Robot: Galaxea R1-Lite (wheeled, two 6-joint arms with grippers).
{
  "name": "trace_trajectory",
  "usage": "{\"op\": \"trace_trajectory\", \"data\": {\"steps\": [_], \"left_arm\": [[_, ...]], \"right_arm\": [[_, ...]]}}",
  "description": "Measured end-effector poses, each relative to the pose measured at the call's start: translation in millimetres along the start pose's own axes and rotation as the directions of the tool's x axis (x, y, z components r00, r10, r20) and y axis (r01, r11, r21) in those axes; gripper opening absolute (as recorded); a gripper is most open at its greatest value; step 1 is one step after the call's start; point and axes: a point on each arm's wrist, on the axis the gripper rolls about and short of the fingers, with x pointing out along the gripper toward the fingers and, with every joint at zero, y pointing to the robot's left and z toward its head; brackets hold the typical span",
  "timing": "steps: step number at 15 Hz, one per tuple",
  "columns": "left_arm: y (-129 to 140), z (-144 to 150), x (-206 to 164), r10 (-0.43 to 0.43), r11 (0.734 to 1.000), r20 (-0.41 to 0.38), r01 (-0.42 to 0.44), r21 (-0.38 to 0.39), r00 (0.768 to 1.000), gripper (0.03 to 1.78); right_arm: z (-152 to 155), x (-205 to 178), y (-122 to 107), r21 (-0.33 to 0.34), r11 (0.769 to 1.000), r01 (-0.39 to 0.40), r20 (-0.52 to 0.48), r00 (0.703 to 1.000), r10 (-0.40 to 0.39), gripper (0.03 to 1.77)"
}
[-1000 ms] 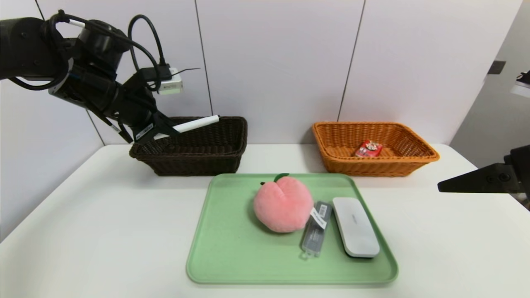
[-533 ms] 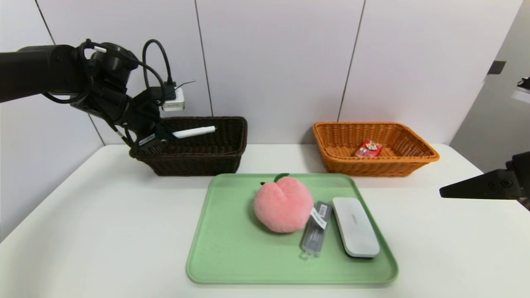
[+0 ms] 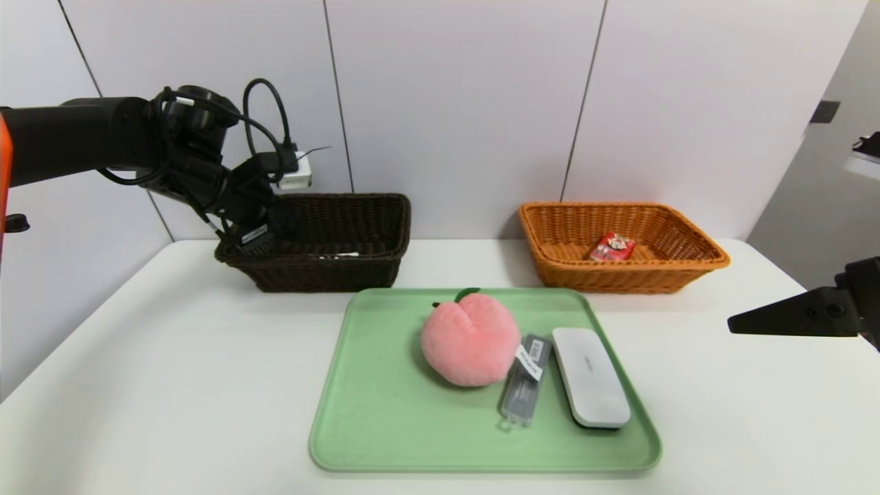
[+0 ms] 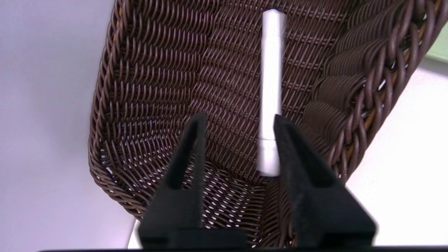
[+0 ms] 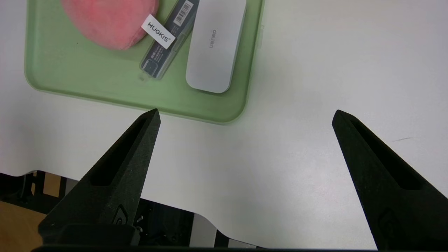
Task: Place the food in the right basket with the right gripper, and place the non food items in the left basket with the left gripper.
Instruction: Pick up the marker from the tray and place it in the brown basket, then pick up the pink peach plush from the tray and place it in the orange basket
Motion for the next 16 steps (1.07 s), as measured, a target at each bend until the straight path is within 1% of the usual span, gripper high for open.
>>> {"op": "trace_trajectory", "data": {"steps": [2,4,5,6,7,8,10,11,13,14,16], "left_arm": [[2,1,-1,0.018,1.000,0.009,-0.018,-0.019,1.000,0.97],[5,1,-5,0.046,0.997,0.018,-0.045,-0.059,0.999,1.13],[6,3,-9,0.054,0.994,0.022,-0.052,-0.099,0.998,1.20],[7,5,-14,0.064,0.986,0.028,-0.059,-0.158,0.998,1.27],[7,7,-20,0.073,0.974,0.036,-0.063,-0.217,0.997,1.32],[5,11,-28,0.075,0.955,0.047,-0.059,-0.289,0.996,1.37],[-1,17,-46,0.058,0.912,0.092,-0.016,-0.411,0.994,1.44],[-8,19,-57,0.037,0.882,0.127,0.027,-0.470,0.991,1.47],[-24,22,-71,0.000,0.828,0.149,0.084,-0.554,0.989,1.52],[-34,23,-78,-0.020,0.790,0.150,0.108,-0.604,0.989,1.54],[-55,25,-91,-0.055,0.695,0.150,0.146,-0.704,0.987,1.58]], "right_arm": [[0,0,0,0.003,1.000,0.000,0.001,1.000,0.000,1.70],[0,-1,0,0.004,1.000,0.000,0.002,1.000,0.000,1.70],[0,-1,0,0.005,1.000,-0.001,0.002,1.000,0.001,1.70],[0,-1,0,0.006,1.000,-0.001,0.002,1.000,0.001,1.70],[0,-1,0,0.006,1.000,0.000,0.003,1.000,0.000,1.70],[0,-1,0,0.006,1.000,-0.001,0.004,1.000,0.001,1.70],[2,-1,1,0.007,1.000,-0.006,0.027,1.000,0.006,1.70],[4,0,1,0.008,1.000,-0.008,0.038,0.999,0.008,1.70],[5,1,1,0.005,1.000,-0.009,0.037,0.999,0.009,1.70],[6,3,2,0.001,1.000,-0.010,0.035,0.999,0.010,1.70],[13,9,6,-0.015,1.000,-0.027,0.059,0.998,0.028,1.70]]}}
